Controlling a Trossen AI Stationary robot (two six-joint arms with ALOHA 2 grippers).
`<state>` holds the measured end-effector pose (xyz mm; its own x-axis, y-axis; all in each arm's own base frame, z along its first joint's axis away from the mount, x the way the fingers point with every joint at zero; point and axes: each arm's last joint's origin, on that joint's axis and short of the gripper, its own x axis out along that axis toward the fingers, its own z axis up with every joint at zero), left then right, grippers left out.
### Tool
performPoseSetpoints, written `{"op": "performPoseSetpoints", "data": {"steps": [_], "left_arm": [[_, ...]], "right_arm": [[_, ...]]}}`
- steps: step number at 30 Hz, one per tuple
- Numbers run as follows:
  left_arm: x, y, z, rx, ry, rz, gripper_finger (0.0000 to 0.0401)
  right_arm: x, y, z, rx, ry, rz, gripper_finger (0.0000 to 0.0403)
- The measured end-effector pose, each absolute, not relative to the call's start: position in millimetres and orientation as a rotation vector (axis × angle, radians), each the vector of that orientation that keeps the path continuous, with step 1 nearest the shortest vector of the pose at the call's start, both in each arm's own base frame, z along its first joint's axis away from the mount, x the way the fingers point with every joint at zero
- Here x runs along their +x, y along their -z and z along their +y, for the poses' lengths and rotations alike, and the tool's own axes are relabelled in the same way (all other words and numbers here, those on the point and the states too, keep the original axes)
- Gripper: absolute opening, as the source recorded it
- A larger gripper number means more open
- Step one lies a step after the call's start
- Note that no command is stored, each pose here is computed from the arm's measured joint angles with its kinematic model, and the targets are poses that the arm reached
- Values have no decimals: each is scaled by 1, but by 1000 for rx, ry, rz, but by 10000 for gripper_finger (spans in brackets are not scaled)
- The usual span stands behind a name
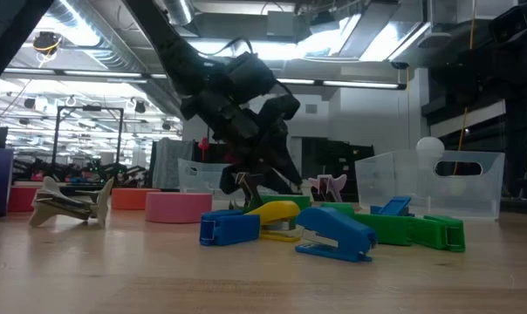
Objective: Pick and place Stapler, Stapler remover, tape
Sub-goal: Put the grey staple remover into the top transparent bin
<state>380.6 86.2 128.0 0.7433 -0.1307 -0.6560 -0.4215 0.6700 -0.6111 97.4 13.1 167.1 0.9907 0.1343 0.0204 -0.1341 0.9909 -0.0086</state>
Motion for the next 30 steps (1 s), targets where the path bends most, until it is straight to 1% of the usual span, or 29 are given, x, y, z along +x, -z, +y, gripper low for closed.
{"op": "performPoseSetpoints", "data": {"steps": [7, 10, 14, 19, 20, 27, 30], "left_arm": [[383, -129, 89, -840, -176, 690, 113], [384, -130, 89, -838, -172, 683, 105], [384, -130, 89, -838, -172, 683, 74], [384, -130, 89, -825, -163, 682, 16], [384, -131, 89, -825, -154, 679, 10], [385, -132, 89, -823, -149, 673, 5], [385, -134, 88, -828, -115, 666, 4]], "right_arm": [[97, -167, 13, -7, -135, -21, 225], [97, -167, 13, -7, -135, -21, 225], [97, -167, 13, -7, -135, -21, 225], [97, -167, 13, -7, -135, -21, 225], [97, -167, 13, -7, -135, -21, 225], [97, -167, 13, -7, -135, -21, 225], [97, -167, 13, -7, -135, -21, 225]]}}
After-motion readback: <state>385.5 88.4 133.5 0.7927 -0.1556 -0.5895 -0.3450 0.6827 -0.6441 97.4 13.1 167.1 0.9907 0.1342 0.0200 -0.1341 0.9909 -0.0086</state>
